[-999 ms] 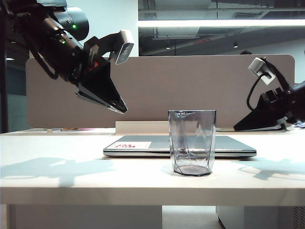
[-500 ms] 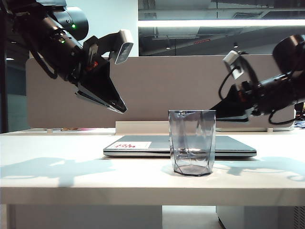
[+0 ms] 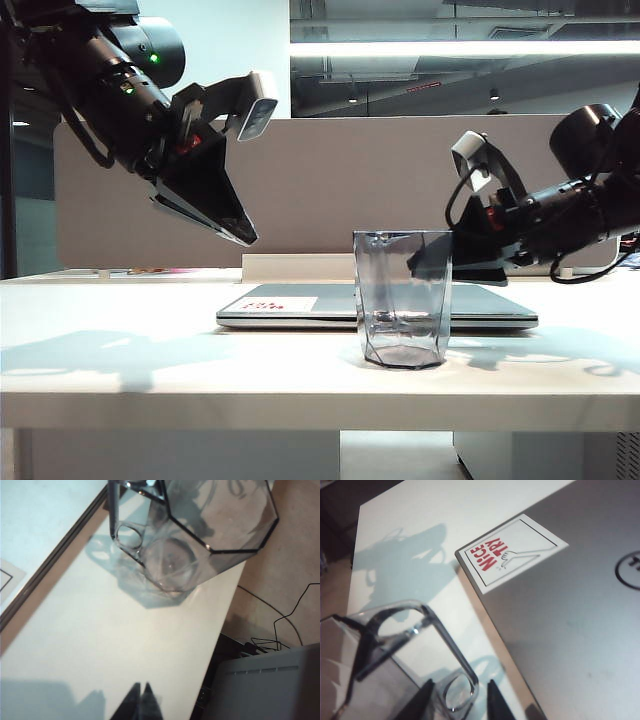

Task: Pick up the water cup and place it on the side of the laptop close to you.

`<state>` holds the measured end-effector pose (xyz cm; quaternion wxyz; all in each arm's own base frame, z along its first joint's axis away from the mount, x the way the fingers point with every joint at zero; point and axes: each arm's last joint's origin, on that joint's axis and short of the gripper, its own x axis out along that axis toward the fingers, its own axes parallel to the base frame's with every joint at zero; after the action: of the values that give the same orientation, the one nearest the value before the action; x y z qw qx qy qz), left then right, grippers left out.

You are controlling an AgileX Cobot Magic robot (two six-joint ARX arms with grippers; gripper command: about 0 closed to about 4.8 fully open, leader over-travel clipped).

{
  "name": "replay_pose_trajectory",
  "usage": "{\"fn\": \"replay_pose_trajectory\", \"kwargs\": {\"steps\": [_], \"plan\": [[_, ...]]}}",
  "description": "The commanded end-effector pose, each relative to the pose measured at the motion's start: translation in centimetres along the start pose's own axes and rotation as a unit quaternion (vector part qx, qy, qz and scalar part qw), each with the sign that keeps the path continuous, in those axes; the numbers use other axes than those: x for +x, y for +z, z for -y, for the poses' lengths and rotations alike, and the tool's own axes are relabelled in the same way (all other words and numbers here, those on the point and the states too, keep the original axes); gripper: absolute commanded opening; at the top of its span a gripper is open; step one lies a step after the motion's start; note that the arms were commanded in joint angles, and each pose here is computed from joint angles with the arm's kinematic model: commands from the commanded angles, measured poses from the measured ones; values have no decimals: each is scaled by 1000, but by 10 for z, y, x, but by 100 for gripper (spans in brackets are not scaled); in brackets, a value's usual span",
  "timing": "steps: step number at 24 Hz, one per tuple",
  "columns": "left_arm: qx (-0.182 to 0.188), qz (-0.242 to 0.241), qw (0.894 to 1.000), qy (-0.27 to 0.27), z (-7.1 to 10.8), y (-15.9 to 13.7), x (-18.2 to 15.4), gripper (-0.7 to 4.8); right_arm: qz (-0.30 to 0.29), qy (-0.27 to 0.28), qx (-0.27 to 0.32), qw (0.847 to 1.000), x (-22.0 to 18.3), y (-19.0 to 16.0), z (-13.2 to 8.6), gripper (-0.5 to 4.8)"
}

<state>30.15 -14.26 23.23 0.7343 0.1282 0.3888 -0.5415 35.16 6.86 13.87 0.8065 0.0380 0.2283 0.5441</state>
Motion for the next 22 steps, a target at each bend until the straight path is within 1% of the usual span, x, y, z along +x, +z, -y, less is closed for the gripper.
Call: {"fn": "replay_pose_trajectory", "kwargs": {"steps": [1, 3, 9, 12, 17, 21, 22], "plan": [[5, 3, 1000, 0, 1, 1, -1, -6, 1, 5, -39, 999, 7, 5, -4, 148], [5, 3, 1000, 1, 1, 1, -1, -6, -3, 7, -45, 999, 11, 3, -5, 148], [3, 3, 1000, 0, 1, 1, -1, -6, -17, 14, -32, 999, 23, -8, -2, 146], [3, 3, 1000, 0, 1, 1, -1, -6, -21, 9, -33, 999, 26, -10, -3, 146], [3, 3, 1000, 0, 1, 1, -1, -6, -12, 10, -59, 998, 34, -5, -7, 144], [-1, -2, 1000, -3, 2, 0, -1, -6, -21, -10, -74, 997, 45, -2, -14, 144], [-2, -3, 1000, -3, 2, 0, -1, -6, -26, -28, -78, 996, 47, -2, -15, 143]]}}
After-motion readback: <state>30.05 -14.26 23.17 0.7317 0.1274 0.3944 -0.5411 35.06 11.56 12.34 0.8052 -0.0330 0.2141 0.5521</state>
